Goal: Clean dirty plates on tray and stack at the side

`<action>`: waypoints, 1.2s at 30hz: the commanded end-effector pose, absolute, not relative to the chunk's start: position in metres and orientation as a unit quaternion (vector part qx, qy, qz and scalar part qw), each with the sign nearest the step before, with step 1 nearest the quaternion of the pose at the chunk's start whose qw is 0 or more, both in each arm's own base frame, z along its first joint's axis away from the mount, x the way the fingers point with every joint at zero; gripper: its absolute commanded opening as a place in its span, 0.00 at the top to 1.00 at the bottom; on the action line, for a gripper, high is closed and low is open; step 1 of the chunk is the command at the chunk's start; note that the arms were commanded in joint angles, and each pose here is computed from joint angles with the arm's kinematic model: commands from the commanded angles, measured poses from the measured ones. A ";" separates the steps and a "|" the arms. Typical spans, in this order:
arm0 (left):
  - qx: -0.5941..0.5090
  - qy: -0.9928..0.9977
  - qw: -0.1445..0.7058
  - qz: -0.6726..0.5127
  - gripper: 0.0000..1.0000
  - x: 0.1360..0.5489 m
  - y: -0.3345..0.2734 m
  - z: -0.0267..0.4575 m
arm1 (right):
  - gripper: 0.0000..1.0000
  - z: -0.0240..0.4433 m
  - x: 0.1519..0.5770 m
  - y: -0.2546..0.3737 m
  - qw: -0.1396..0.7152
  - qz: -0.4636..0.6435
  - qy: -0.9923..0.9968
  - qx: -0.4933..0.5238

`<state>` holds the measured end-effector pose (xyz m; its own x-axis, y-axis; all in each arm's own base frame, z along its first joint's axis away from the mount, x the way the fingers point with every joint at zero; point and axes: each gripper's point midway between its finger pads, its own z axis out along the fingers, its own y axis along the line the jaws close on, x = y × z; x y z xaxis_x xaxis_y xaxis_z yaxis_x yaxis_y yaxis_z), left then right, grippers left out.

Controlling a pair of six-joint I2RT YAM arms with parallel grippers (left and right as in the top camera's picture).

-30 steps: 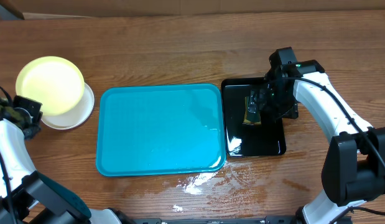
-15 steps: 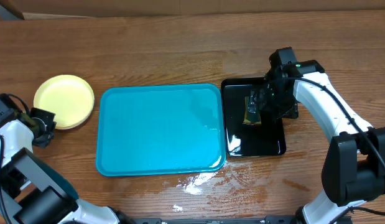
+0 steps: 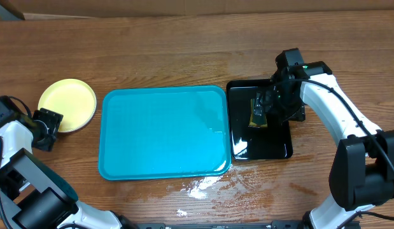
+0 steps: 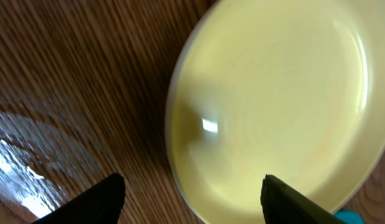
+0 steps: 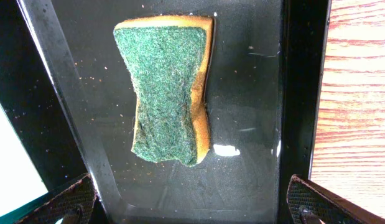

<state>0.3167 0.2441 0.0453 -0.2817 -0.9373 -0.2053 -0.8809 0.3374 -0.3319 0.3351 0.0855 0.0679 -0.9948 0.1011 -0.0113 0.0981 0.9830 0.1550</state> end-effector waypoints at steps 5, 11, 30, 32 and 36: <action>-0.479 0.816 0.280 -0.163 0.25 0.366 0.223 0.133 | 0.00 0.084 0.343 0.087 0.035 0.086 0.995 0.047; -0.415 0.831 0.326 -0.174 0.12 0.390 0.195 0.164 | 0.00 0.084 0.343 0.087 0.035 0.086 0.995 0.047; -0.399 0.841 0.317 -0.182 0.00 0.398 0.179 0.159 | 0.00 0.086 0.344 0.087 0.042 0.088 0.994 0.047; -0.399 0.841 0.317 -0.182 0.00 0.398 0.179 0.160 | 0.00 0.098 0.347 0.087 0.066 0.093 0.992 0.045; -0.399 0.841 0.317 -0.182 0.00 0.398 0.179 0.160 | 0.00 0.158 0.348 0.085 0.160 0.105 0.981 0.037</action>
